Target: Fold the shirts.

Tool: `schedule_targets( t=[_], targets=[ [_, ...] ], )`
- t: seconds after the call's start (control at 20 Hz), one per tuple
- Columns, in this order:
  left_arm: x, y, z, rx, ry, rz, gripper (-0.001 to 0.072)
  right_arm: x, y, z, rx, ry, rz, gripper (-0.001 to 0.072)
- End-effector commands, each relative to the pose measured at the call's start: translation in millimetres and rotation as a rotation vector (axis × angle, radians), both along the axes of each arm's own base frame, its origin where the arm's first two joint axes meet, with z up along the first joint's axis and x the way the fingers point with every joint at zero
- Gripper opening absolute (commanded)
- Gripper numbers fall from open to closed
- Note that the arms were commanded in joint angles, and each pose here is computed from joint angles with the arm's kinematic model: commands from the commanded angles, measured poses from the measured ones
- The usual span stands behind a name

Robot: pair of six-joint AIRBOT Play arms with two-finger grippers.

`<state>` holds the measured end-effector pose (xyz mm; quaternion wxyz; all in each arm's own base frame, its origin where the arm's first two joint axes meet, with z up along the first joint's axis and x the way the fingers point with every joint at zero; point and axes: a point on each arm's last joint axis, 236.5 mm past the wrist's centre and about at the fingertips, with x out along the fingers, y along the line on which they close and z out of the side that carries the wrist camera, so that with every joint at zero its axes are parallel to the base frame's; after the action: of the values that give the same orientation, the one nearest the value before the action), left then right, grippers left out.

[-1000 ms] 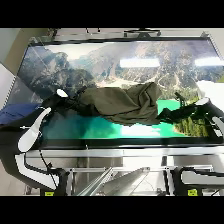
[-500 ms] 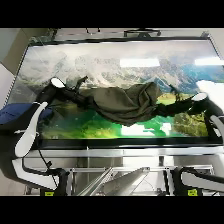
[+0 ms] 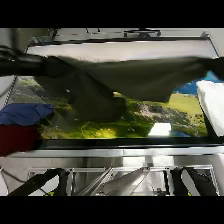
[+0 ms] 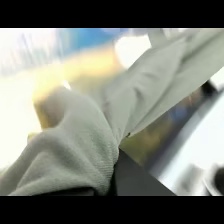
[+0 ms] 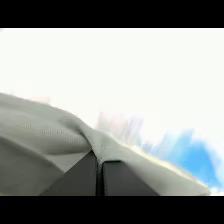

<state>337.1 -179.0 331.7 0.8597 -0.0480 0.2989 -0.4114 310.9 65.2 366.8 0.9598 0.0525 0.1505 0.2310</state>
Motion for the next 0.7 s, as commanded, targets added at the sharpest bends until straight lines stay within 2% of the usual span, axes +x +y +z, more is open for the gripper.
schedule_targets(
  t=[0.0, 0.1, 0.25, 0.4, 0.65],
  targets=[
    [-70, 13, 132, -0.032, -0.440, 0.072, 0.0028, -87, 20, 131, -0.121, -0.465, -0.090, 0.0022],
    [-99, 15, 159, -0.023, -0.542, 0.077, 0.0029, -112, 30, 156, -0.139, -0.580, -0.088, 0.0021],
    [-90, 18, 143, 0.003, -0.493, 0.082, 0.0029, -93, 38, 136, -0.093, -0.483, 0.003, 0.0022],
    [-36, 17, 80, 0.025, -0.283, 0.064, 0.0029, -45, 41, 89, 0.019, -0.274, 0.147, 0.0022],
    [78, 17, -99, 0.048, 0.189, 0.041, 0.0030, 62, 5, -67, 0.227, 0.180, 0.162, 0.0023]
  ],
)
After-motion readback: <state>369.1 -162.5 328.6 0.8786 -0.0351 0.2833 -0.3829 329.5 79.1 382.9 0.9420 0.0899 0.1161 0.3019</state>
